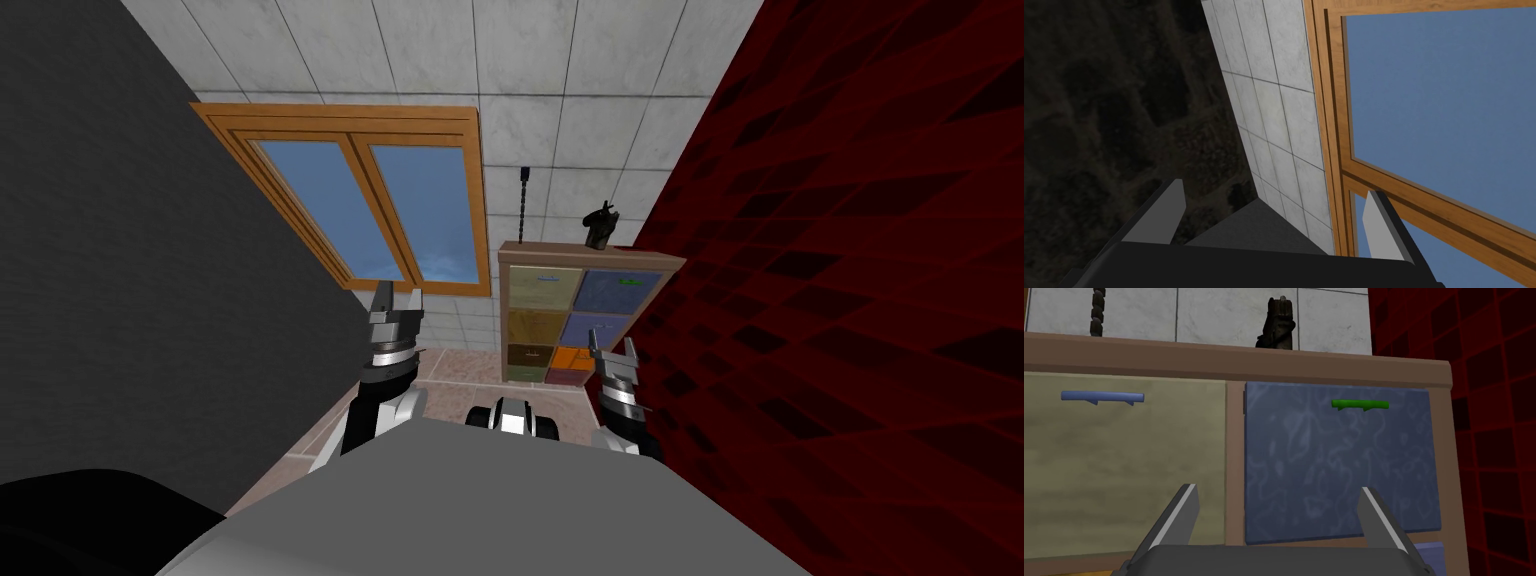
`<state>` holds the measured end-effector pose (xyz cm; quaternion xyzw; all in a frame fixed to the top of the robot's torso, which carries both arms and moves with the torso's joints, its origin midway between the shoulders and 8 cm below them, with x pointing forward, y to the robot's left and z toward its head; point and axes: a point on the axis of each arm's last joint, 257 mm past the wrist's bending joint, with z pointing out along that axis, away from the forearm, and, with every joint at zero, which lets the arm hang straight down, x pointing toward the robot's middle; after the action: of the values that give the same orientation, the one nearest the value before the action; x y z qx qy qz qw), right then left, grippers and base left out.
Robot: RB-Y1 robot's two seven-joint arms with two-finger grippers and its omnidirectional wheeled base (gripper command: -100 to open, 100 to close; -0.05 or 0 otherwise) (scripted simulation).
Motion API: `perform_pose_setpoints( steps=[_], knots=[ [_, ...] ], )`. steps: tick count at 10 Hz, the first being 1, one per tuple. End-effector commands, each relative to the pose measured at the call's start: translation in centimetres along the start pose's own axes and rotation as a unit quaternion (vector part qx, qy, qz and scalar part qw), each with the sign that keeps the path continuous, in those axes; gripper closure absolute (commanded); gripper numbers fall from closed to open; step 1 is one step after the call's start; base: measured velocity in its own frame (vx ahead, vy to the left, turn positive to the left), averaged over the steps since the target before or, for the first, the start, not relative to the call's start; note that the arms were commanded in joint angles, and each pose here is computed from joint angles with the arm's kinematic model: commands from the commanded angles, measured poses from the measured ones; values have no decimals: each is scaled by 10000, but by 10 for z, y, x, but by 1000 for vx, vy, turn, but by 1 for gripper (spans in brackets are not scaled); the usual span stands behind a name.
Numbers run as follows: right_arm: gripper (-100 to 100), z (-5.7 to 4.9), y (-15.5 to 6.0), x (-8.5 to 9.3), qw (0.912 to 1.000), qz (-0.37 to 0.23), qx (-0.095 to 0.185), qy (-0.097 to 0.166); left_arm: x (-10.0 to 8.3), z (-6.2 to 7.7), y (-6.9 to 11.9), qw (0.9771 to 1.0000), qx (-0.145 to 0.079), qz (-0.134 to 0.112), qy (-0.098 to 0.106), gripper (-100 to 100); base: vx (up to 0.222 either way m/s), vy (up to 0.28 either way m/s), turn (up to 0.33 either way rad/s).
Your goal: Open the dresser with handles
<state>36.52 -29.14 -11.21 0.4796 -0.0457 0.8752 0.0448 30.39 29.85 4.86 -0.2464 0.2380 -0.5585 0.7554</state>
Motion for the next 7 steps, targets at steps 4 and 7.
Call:
perform_pose_setpoints(
  steps=[4,7],
  knots=[
    [-100,-10,-1,-18,9945,1031,-130,-149,0,0,0,10000,0,0,0,0,20,7,45],
    [-100,-14,-2,-27,9875,1547,-199,-224,0,0,0,10000,0,0,0,0,20,8,37]
  ],
)
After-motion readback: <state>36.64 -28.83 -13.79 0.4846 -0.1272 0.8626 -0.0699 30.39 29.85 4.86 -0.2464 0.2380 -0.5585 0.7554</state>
